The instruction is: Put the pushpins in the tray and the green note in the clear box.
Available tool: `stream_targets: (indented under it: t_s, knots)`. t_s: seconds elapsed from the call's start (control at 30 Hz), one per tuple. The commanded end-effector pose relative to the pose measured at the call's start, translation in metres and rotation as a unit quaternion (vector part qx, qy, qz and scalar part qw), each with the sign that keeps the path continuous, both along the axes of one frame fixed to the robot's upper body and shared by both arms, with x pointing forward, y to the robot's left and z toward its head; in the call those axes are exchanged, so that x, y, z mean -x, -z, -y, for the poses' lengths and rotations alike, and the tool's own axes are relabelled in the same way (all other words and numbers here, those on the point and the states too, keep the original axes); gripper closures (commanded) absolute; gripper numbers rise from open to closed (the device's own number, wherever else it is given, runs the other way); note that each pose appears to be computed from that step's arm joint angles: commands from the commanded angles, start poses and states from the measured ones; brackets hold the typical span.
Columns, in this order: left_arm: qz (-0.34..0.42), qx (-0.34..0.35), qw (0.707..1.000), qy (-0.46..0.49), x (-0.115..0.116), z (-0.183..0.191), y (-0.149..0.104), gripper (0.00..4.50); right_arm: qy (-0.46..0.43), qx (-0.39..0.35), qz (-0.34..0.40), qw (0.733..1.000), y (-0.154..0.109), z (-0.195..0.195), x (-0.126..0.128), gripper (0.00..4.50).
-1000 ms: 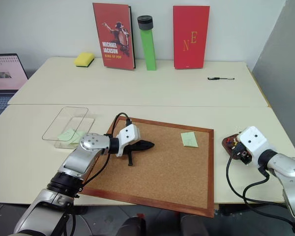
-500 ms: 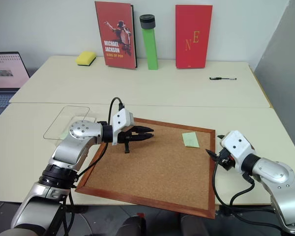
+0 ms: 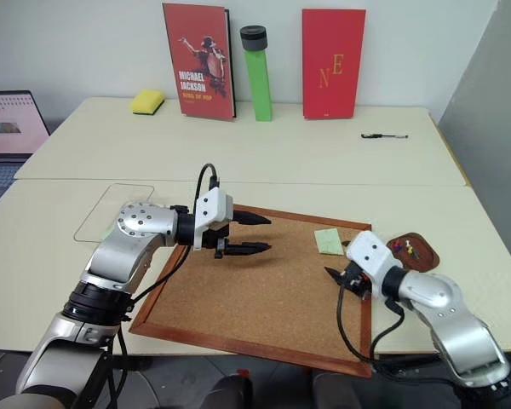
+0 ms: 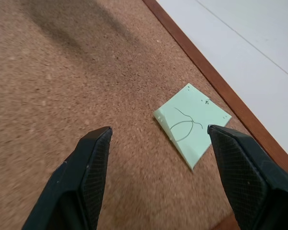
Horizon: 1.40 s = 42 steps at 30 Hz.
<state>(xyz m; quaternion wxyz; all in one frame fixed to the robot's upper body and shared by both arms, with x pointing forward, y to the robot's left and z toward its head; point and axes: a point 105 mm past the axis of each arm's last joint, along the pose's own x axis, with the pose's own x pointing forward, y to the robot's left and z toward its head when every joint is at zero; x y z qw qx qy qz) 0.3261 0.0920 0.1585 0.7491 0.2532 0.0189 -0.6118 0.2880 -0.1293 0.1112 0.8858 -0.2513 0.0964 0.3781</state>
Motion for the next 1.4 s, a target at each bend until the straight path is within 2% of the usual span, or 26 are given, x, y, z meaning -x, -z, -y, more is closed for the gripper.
stream_targets:
  t_s: [0.03,0.2,0.43,0.47,0.57,0.83,0.97,1.17,1.4]
  knots:
    - [0.036,-0.007,0.999,0.007,0.003,0.003,-0.01,1.73,-0.003,0.02,0.021,1.0,0.002,0.0,-0.013,1.14]
    - [0.043,-0.014,0.999,-0.001,0.003,0.0,-0.007,1.69,0.0,0.033,0.026,0.999,0.004,0.006,-0.022,2.04]
    - [0.051,-0.017,0.999,-0.002,0.002,-0.001,-0.007,1.69,-0.005,0.04,0.023,0.999,0.008,0.006,-0.025,3.58]
    - [0.052,-0.017,0.998,-0.002,0.002,0.0,-0.007,1.69,-0.005,0.041,0.023,0.999,0.008,0.006,-0.025,3.9]
    - [0.054,-0.017,0.998,-0.001,0.002,0.001,-0.006,1.69,-0.005,0.047,0.028,0.999,0.008,0.006,-0.026,4.47]
    - [0.066,-0.016,0.998,0.005,0.0,0.003,-0.005,1.69,-0.034,0.056,0.053,0.996,-0.002,-0.003,-0.023,4.47]
    - [0.081,-0.003,0.997,-0.003,-0.007,0.004,-0.012,1.16,-0.056,0.057,0.069,0.994,-0.017,-0.01,-0.02,4.5]
    - [0.073,0.014,0.997,-0.006,-0.01,0.006,-0.013,0.04,-0.073,0.066,0.095,0.991,-0.031,-0.014,-0.02,4.5]
    - [0.112,0.015,0.994,0.008,-0.011,0.014,-0.013,0.01,-0.088,0.037,0.096,0.991,-0.041,-0.024,-0.016,4.5]
